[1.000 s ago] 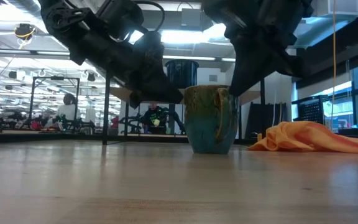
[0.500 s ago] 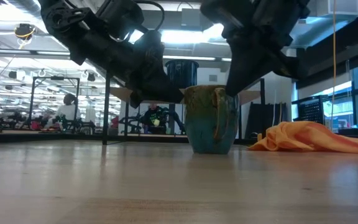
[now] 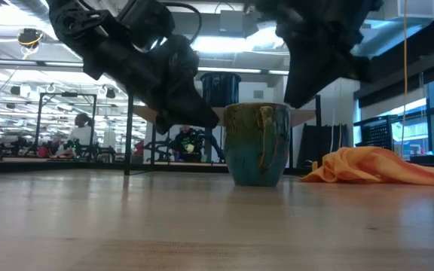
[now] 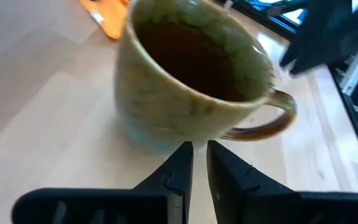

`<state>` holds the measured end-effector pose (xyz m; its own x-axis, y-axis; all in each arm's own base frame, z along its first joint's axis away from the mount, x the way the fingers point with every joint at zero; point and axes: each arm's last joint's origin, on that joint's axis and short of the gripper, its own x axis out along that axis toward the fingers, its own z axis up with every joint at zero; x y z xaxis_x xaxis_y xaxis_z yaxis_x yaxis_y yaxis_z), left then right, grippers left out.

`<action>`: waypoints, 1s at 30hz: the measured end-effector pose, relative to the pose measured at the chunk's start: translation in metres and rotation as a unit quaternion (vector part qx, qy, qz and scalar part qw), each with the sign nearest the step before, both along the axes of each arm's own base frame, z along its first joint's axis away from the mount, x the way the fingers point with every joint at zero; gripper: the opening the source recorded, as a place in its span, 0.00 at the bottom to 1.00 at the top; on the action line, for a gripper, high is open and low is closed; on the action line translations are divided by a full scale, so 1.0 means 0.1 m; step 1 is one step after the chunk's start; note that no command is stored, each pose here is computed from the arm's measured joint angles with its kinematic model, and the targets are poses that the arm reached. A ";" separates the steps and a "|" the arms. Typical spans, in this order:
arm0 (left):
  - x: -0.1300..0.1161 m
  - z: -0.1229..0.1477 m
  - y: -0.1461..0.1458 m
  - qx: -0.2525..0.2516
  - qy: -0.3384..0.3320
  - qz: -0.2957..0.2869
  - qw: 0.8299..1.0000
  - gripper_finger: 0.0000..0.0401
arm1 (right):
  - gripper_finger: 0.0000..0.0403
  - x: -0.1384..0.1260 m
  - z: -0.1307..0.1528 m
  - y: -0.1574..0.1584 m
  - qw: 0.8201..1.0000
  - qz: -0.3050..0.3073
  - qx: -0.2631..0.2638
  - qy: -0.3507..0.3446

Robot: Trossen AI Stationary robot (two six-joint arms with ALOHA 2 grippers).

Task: Stack small to large cups/mugs on shelf
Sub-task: Put the green mug on the shelf

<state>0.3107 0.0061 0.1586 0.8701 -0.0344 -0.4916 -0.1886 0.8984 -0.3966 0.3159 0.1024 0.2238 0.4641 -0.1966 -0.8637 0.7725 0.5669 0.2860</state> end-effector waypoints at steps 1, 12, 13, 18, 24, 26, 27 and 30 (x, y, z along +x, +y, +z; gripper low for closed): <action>0.00 0.00 -0.01 -0.002 -0.001 -0.005 1.000 0.10 | 0.13 -0.01 0.04 -0.01 1.000 -0.001 -0.002 0.001; 0.00 0.01 -0.10 -0.005 -0.005 -0.022 1.000 0.10 | 0.36 -0.29 0.52 -0.24 0.999 -0.043 -0.014 0.001; 0.01 0.01 -0.10 -0.006 -0.005 -0.021 1.000 0.10 | 0.38 -0.29 0.54 -0.28 0.999 -0.053 -0.006 -0.002; 0.03 0.05 -0.11 -0.017 -0.028 -0.024 0.999 0.10 | 0.43 -0.24 0.44 -0.56 0.997 -0.063 0.034 0.027; 0.04 0.08 -0.11 -0.022 -0.043 -0.027 0.998 0.10 | 0.46 -0.15 0.33 -0.88 0.997 -0.055 0.056 0.016; 0.04 0.08 -0.11 -0.022 -0.043 -0.027 0.998 0.10 | 0.46 -0.16 0.33 -0.94 0.997 -0.046 0.060 0.024; 0.04 0.08 -0.11 -0.022 -0.043 -0.027 0.998 0.10 | 0.46 -0.16 0.33 -0.97 0.997 -0.042 0.064 0.026; 0.04 0.07 -0.11 -0.022 -0.042 -0.027 0.998 0.10 | 0.47 -0.13 0.28 -1.03 0.996 -0.034 0.072 0.034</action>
<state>0.3144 -0.0049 0.1660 0.9048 -0.1026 -0.4133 -0.1037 0.8882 -0.4476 0.3031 -0.0005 0.2523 0.3937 -0.0969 -0.9141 0.8282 0.4688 0.3070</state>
